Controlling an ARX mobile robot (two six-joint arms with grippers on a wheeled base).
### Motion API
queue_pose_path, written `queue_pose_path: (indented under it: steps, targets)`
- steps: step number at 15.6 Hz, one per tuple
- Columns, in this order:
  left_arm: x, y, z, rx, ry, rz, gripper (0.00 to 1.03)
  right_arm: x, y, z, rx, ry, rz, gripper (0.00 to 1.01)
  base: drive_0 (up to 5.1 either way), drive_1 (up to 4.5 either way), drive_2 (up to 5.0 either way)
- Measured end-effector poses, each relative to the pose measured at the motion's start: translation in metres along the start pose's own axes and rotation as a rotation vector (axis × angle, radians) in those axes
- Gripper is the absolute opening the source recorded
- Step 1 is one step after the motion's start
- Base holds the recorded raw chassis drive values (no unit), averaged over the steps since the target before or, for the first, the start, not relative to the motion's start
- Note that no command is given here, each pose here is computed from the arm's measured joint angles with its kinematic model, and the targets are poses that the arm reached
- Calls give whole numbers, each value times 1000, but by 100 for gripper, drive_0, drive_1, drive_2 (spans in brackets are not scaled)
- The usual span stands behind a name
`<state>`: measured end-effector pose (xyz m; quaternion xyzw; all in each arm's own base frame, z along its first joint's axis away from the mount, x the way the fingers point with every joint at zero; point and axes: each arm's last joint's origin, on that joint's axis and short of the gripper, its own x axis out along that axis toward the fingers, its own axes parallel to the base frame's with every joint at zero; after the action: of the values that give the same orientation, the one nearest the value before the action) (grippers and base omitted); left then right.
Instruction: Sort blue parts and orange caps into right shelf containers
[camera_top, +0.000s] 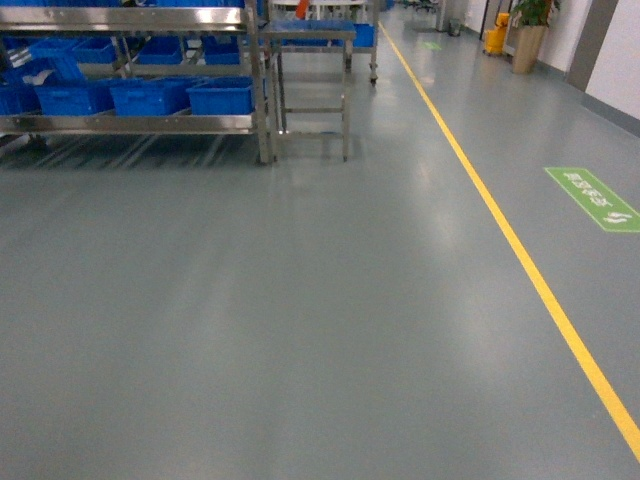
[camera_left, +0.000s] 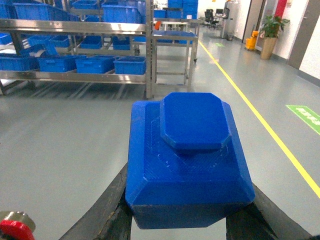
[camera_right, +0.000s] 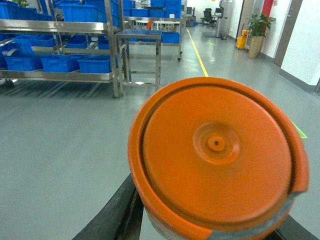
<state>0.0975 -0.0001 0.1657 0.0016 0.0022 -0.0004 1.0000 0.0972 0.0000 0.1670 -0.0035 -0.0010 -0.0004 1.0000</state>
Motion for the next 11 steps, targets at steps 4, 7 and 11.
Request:
queue_pose_path:
  steps: [4,7,11]
  targets:
    - [0,0,0,0,-2,0,42,0,0,0,0,0,0,42,7,440,-425]
    - [0,0,0,0,0,0,42,0,0,0,0,0,0,42,6,439,-427]
    - [0,0,0,0,-2,0,42,0,0,0,0,-2,0,42,-4,428,-436]
